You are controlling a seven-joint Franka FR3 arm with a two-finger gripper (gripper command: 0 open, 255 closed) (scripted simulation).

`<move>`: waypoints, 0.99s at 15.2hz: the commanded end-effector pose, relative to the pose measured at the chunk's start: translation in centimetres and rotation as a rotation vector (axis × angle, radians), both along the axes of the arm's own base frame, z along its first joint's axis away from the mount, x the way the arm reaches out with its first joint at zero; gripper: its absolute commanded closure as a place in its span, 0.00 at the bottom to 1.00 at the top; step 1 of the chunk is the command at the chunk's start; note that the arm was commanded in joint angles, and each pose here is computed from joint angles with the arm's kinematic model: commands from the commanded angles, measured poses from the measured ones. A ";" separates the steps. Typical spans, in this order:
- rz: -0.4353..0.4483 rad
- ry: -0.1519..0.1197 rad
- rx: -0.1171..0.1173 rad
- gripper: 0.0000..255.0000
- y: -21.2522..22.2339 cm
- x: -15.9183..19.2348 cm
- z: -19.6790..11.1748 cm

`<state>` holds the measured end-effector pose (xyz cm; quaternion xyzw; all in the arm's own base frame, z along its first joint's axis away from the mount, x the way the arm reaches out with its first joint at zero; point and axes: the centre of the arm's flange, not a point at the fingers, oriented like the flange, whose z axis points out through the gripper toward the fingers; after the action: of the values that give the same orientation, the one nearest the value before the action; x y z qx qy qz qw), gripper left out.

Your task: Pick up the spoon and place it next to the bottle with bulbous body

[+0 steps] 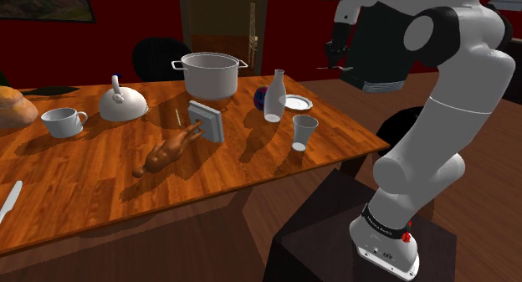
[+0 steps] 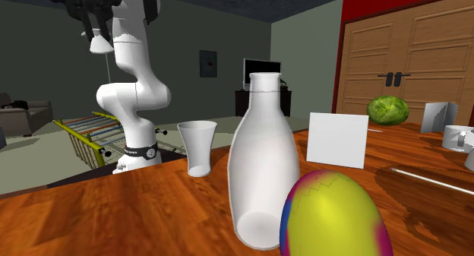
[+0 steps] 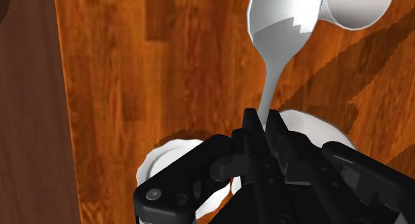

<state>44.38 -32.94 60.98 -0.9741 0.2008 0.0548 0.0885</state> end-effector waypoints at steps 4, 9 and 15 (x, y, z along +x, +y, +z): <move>0.000 0.000 0.000 1.00 0.0 0.0 -2.6; 0.000 0.000 0.000 1.00 0.0 0.0 -5.3; 0.000 0.000 0.000 1.00 0.0 0.0 -8.5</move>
<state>44.47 -32.87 53.10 -0.9741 0.2008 0.0547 0.0884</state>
